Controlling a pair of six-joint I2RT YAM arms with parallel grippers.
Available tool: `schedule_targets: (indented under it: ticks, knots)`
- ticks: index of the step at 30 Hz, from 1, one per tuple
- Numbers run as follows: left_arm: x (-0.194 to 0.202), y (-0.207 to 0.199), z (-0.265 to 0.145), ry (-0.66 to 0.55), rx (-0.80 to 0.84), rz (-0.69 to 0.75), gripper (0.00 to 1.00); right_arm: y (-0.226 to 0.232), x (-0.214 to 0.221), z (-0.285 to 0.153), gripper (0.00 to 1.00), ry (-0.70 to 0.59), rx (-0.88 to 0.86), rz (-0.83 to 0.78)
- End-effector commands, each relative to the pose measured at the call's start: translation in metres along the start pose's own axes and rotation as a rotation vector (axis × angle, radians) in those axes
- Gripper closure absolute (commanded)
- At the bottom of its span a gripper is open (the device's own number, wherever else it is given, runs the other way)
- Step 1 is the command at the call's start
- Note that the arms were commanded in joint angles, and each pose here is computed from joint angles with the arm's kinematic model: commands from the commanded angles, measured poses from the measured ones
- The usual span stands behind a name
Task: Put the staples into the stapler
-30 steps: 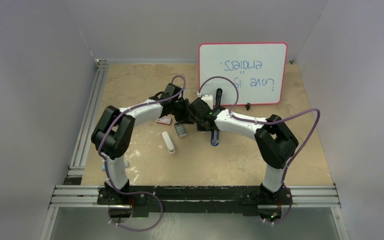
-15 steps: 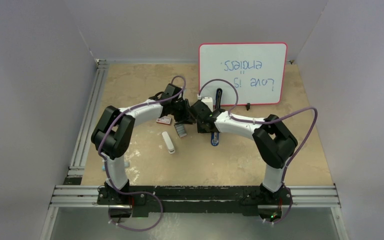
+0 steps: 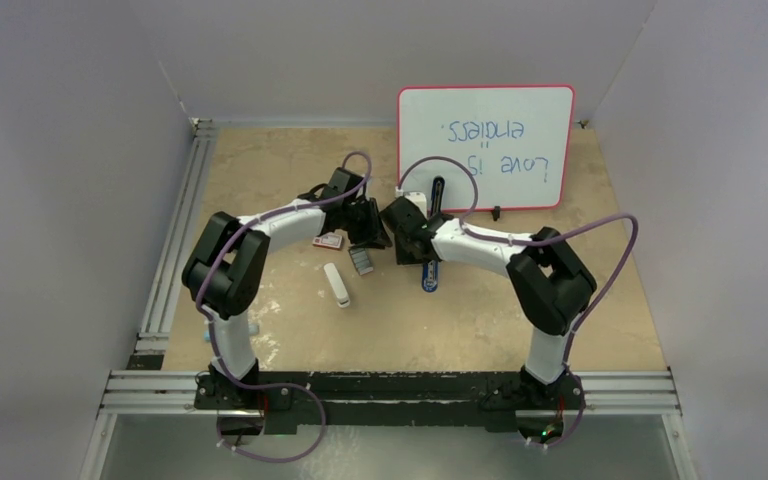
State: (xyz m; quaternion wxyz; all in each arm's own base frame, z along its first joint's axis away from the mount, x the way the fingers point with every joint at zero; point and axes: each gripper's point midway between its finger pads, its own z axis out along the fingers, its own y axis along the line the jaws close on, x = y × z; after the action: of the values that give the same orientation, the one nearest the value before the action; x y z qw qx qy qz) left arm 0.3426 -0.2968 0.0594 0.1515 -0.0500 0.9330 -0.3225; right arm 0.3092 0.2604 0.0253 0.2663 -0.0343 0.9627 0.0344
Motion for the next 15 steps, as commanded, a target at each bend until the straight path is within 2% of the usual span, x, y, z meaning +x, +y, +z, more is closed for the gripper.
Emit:
schedule_targets:
  ticks: [1, 5, 10, 15]
  knots:
    - [-0.015, -0.017, -0.02, -0.075, 0.04, 0.039, 0.78, -0.005, -0.008, 0.016, 0.75, 0.011, 0.038, 0.011]
    - [-0.018, -0.018, -0.025, -0.096, 0.034, 0.045, 0.78, -0.006, -0.048, -0.003, 0.64, -0.08, 0.066, 0.032]
    - [-0.021, -0.016, -0.029, -0.118, 0.016, 0.045, 0.78, -0.01, -0.065, -0.009, 0.52, -0.12, 0.092, 0.033]
    - [-0.028, -0.009, -0.037, -0.175, -0.025, 0.022, 0.78, -0.003, -0.065, -0.009, 0.49, -0.116, 0.056, 0.038]
